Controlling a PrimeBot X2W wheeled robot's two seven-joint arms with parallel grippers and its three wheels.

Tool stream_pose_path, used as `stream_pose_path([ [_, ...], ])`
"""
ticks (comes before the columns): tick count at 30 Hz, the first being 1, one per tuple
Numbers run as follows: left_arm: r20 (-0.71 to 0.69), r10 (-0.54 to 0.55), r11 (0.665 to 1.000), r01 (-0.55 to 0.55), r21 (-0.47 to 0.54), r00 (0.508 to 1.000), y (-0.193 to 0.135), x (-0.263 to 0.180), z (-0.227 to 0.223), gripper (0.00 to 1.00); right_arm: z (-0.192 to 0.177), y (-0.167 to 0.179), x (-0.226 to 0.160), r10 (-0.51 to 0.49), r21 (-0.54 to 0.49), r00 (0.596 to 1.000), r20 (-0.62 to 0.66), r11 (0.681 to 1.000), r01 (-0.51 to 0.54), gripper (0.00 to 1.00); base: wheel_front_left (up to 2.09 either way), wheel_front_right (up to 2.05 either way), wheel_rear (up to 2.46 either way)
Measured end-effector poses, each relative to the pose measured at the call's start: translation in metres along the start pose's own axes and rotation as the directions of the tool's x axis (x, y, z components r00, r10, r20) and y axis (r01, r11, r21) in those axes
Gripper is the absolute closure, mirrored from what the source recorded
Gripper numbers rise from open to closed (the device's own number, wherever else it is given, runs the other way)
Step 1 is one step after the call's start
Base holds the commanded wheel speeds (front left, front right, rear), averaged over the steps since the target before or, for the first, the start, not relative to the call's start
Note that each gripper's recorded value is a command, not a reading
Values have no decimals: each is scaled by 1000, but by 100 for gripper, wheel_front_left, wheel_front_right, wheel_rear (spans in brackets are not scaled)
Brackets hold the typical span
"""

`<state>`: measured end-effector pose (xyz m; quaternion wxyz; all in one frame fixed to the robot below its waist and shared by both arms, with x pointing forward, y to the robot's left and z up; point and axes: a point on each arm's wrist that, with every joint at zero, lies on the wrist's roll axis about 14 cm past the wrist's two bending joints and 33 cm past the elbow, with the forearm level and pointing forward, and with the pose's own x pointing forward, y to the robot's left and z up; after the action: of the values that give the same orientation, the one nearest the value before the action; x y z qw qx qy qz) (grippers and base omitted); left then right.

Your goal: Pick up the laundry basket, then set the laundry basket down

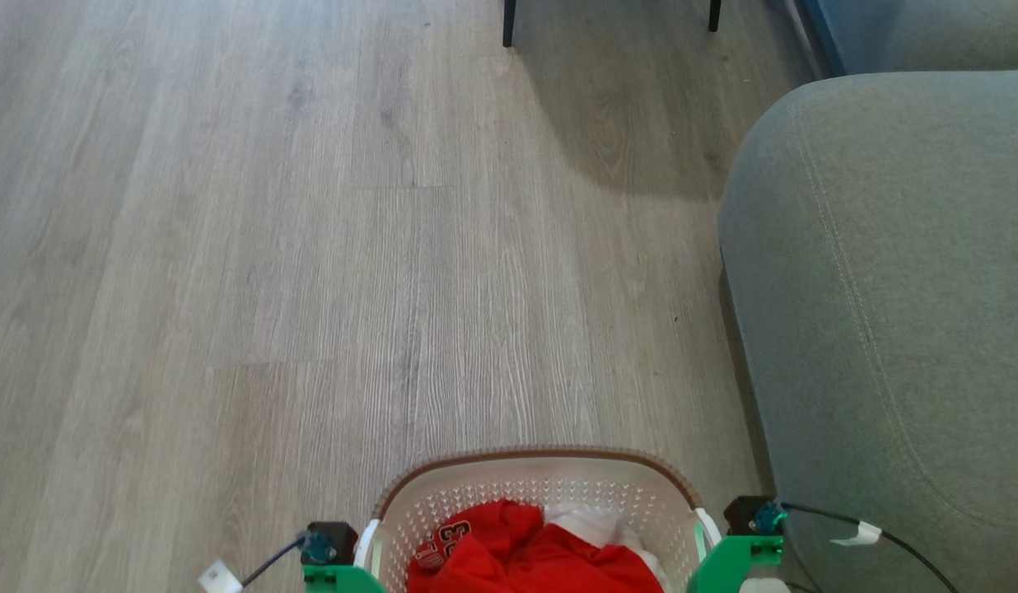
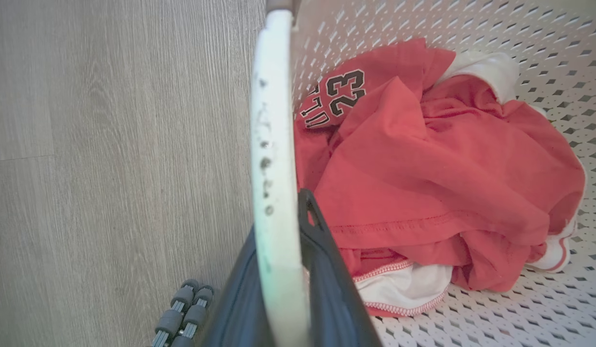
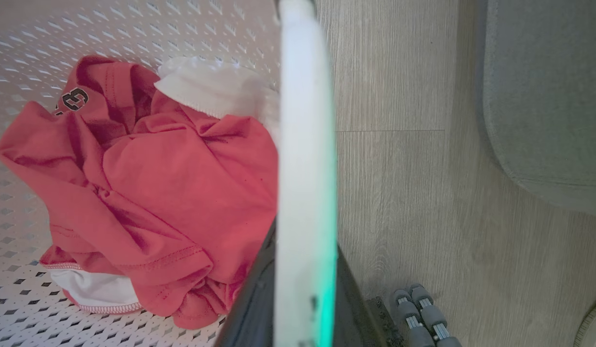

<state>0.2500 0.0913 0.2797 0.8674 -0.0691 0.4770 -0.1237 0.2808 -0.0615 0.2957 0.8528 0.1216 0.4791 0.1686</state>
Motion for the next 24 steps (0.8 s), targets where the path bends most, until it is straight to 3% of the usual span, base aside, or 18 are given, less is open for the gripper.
stream_pose_path([
  [24, 2, -1, 1000, 1, 3, 1000, 1, 4, 6, 100, 5, -1, 4, 2, 3, 1000, 10, 1000, -2, 100, 0, 0, 0],
])
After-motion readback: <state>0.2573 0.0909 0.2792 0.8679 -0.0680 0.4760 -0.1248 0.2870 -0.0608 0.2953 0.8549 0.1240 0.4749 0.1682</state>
